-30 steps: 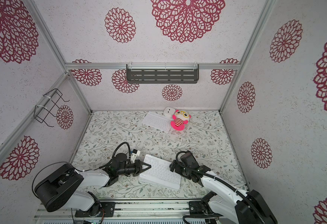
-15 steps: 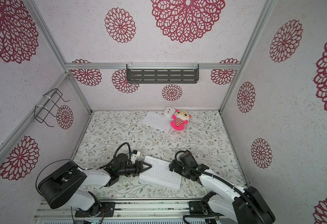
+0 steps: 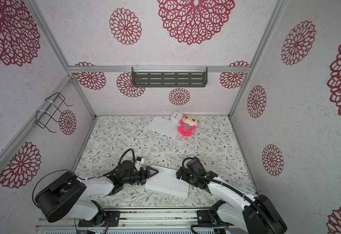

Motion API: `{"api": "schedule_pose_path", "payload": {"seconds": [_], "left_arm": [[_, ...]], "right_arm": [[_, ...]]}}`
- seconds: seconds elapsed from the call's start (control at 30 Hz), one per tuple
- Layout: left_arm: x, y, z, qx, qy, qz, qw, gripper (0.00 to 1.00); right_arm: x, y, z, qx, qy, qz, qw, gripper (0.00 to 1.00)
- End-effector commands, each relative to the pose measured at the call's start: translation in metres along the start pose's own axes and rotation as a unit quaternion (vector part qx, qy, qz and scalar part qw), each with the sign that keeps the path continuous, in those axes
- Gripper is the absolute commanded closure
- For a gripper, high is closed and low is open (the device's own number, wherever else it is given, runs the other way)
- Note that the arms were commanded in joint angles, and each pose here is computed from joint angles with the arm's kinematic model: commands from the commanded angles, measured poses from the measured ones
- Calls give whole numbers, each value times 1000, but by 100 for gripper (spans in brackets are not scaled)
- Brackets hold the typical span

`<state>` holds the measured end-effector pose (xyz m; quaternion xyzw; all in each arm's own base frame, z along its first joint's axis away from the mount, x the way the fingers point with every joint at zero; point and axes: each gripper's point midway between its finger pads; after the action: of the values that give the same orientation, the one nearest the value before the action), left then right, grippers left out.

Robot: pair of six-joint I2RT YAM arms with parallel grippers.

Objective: Stack the numeric keypads
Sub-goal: Place the numeric keypad at the numeric keypad, then move the numeric keypad to the center of the board.

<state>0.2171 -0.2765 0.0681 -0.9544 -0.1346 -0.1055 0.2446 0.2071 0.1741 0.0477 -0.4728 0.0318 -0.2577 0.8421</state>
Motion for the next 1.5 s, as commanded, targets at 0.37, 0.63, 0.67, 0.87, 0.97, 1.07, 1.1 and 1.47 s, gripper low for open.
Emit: {"api": "schedule_pose_path", "payload": {"seconds": [0.37,0.63,0.67,0.87,0.97,1.07,1.1,1.47], "left_arm": [[15,-15,-3,56,28,-23,998,8],[22,-34,8,142,60,-26,988,7],[26,-40,8,157,69,-30,985,7],[61,-76,-3,236,128,-80,960,2],[84,-82,-10,254,151,-100,950,2],[114,-82,-10,281,167,-119,938,2],[126,-80,-12,286,175,-128,933,3],[246,-27,27,355,172,-116,912,2]], "right_arm": [[8,-6,8,-3,-4,-15,1000,4],[6,-2,-1,-24,-14,-12,1000,4],[7,-2,-2,-27,-17,-13,999,4],[33,-14,-1,-71,-65,-66,993,3],[55,-22,14,-86,-96,-101,987,3],[79,-22,35,-76,-120,-135,981,3],[88,-19,43,-71,-122,-143,980,3],[166,45,107,15,-65,-152,986,3]]}}
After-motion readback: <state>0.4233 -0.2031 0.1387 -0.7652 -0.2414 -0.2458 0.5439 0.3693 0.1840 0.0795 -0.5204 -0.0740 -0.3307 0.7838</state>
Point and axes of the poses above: each gripper's point midway between its finger pads, its own y axis out along the fingers, its own z axis along the line the jaws close on, x = y × z, and after that the axes turned 9 degrees about y, right-handed
